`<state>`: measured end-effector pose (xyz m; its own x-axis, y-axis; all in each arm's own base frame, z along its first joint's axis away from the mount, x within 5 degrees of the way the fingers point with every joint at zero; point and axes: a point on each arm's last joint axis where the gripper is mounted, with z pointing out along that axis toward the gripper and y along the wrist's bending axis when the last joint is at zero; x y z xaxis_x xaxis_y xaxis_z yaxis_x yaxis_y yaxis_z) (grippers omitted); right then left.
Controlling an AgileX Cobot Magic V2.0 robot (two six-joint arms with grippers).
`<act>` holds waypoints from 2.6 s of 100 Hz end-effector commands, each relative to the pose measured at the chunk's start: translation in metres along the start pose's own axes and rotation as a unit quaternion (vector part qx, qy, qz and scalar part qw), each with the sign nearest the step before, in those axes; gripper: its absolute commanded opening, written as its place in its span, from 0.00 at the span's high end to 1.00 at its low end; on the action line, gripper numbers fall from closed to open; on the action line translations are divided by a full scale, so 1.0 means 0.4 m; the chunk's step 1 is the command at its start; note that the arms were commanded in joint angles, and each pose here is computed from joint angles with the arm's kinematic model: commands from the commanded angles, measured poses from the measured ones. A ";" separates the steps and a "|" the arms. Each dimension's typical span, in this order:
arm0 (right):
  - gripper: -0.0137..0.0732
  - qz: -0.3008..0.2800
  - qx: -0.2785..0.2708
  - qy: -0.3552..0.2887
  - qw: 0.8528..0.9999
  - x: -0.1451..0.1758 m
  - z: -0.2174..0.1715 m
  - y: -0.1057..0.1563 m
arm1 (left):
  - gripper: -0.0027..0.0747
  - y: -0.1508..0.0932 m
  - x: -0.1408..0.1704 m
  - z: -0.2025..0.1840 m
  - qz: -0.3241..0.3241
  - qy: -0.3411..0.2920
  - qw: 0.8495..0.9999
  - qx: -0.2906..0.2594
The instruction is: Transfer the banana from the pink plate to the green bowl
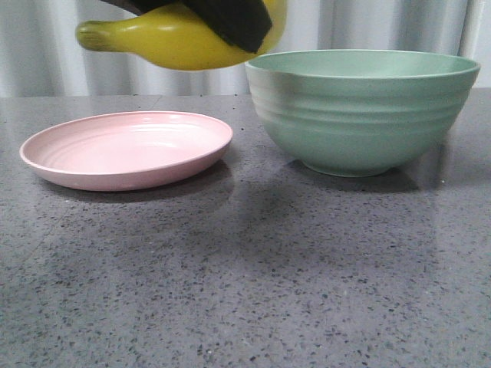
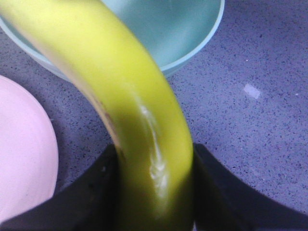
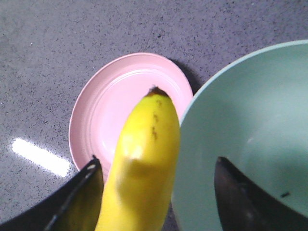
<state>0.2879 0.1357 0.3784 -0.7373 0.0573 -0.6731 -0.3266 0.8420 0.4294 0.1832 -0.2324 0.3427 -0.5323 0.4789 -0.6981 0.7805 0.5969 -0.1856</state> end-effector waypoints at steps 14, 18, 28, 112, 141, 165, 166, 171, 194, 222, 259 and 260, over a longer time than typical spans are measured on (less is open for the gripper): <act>0.37 0.013 -0.036 -0.033 0.999 -0.065 0.008 0.032 | 0.99 -0.018 -0.042 -0.050 0.000 -0.069 0.998 0.009; 0.37 0.013 -0.038 -0.030 0.999 -0.068 0.015 0.032 | 0.99 -0.018 -0.042 -0.050 0.000 -0.069 0.998 0.009; 0.37 0.016 -0.038 -0.022 0.999 -0.071 0.034 0.028 | 0.99 -0.018 -0.044 -0.051 0.000 -0.075 0.997 0.008; 0.93 0.001 0.012 -0.075 0.997 -0.106 0.015 -0.029 | 0.40 -0.027 -0.044 -0.090 0.000 -0.090 0.996 0.014; 0.93 0.033 0.088 -0.151 0.984 -0.167 -0.058 -0.168 | 0.40 -0.039 -0.045 -0.155 0.004 -0.126 0.992 0.019; 0.84 0.022 0.124 -0.148 0.981 -0.171 -0.047 -0.214 | 0.41 -0.041 -0.049 -0.164 0.000 -0.140 0.990 0.021; 0.82 0.023 0.124 -0.145 0.981 -0.170 -0.044 -0.215 | 0.41 -0.041 -0.049 -0.164 -0.001 -0.140 0.990 0.022; 0.73 0.022 0.125 -0.139 0.982 -0.168 -0.036 -0.219 | 0.41 -0.041 -0.049 -0.164 -0.001 -0.140 0.990 0.022; 0.49 0.017 0.119 -0.132 0.984 -0.164 -0.022 -0.206 | 0.41 -0.043 -0.051 -0.165 -0.008 -0.143 0.989 0.028; 0.49 0.008 0.119 -0.132 0.984 -0.162 -0.044 -0.193 | 0.41 -0.044 -0.051 -0.167 -0.009 -0.144 0.989 0.029; 0.93 -0.078 0.177 -0.126 0.973 -0.131 -0.192 -0.143 | 0.99 -0.050 -0.020 -0.241 0.000 -0.168 0.986 0.022; 0.93 -0.080 0.177 -0.127 0.973 -0.130 -0.195 -0.142 | 0.99 -0.050 -0.018 -0.245 0.001 -0.170 0.985 0.022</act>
<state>0.3190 0.0478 0.4040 -0.6191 0.0312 -0.7847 -0.1494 0.9763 0.1567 0.1483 -0.1945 0.4000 -0.4476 0.3140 -0.8373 0.7931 0.5718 -0.2095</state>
